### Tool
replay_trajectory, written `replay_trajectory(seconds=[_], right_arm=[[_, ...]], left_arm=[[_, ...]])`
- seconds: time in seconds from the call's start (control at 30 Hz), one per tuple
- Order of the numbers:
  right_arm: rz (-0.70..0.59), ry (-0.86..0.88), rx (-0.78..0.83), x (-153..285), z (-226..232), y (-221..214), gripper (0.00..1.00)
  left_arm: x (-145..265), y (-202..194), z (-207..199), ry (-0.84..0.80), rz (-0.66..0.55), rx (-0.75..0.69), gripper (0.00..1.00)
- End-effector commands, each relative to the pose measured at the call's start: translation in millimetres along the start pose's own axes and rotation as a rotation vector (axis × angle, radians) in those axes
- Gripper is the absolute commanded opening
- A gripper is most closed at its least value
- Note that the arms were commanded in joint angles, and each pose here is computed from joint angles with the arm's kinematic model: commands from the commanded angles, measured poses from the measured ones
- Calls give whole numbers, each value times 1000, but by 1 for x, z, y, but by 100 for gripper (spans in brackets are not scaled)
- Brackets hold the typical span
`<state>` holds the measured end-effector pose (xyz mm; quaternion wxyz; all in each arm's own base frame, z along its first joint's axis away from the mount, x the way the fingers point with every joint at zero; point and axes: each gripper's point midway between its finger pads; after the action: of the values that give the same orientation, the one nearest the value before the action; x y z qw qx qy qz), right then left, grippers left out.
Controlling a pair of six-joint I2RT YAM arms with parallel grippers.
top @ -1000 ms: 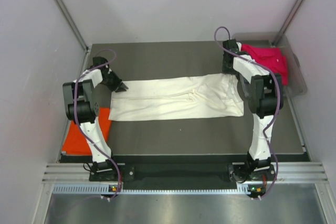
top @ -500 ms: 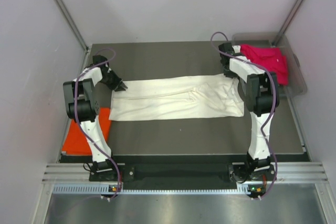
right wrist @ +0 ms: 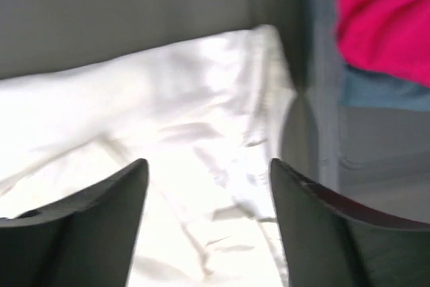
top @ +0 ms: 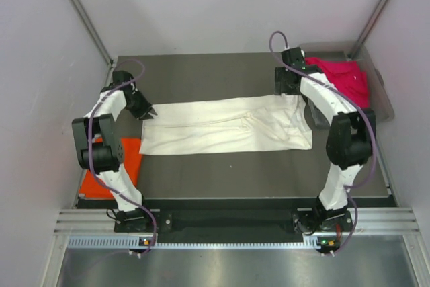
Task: Fold and stack the t-shirts
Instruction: Fold the tshirt
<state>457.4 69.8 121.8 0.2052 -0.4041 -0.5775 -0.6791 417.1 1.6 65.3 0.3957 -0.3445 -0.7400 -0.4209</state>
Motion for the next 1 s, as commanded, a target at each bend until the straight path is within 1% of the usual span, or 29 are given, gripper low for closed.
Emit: replay_trajectory(seconds=[0.0,0.03,0.07,0.1,0.13,0.17,0.2,0.27,0.3,0.4,0.5,0.57,0.67,0.7,0.73,0.83,0.9,0.97], right_arm=[[53,331,49,28,56,-18,69],[78,357,45,25,62,-23,64],[124,387,52,16,70,-33,56],[143,431,55,15,78,-35,29],[142,462,55,13,85,-34,24],[184,484,61,3,90,-43,22],[187,501,63,2,96,-38,28],[259,507,76,-12,101,-53,42],[261,519,75,-13,105,-50,51],[285,528,74,-23,111,-58,56],[308,529,70,-30,113,-64,56],[317,517,59,-33,112,-67,54],[324,505,53,-35,110,-71,42],[326,506,51,-34,111,-72,36],[328,505,54,-33,111,-74,35],[315,499,59,-27,110,-74,36],[311,496,59,-25,108,-74,40],[306,496,59,-21,108,-73,39]], left_arm=[[29,-15,-20,-57,-31,-44,30],[34,-18,-28,-73,-41,-65,30],[34,-24,-30,-79,-33,-74,30],[33,-33,-32,-88,-14,-78,30],[35,-36,-34,-95,-13,-86,29],[35,-40,-34,-97,-4,-87,29],[34,-46,-34,-103,7,-85,29],[38,-48,-34,-107,7,-88,29],[38,-50,-34,-106,12,-92,29],[42,-51,-34,-105,10,-101,29],[42,-53,-34,-108,18,-102,29],[41,-54,-32,-104,23,-100,29],[38,-54,-33,-105,31,-99,29],[38,-53,-33,-107,30,-101,29],[37,-53,-33,-106,30,-103,29],[37,-50,-33,-102,27,-108,29],[38,-48,-34,-104,25,-107,29],[38,-47,-35,-106,22,-110,29]])
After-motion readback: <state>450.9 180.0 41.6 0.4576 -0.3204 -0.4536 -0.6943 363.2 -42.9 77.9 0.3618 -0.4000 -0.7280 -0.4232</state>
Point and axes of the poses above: each gripper's point midway between its finger pads, its own x axis back along the fingers, its own z axis along the line the jaws close on, y = z × x, and after that the axes turned 15 degrees about -x, right-handed
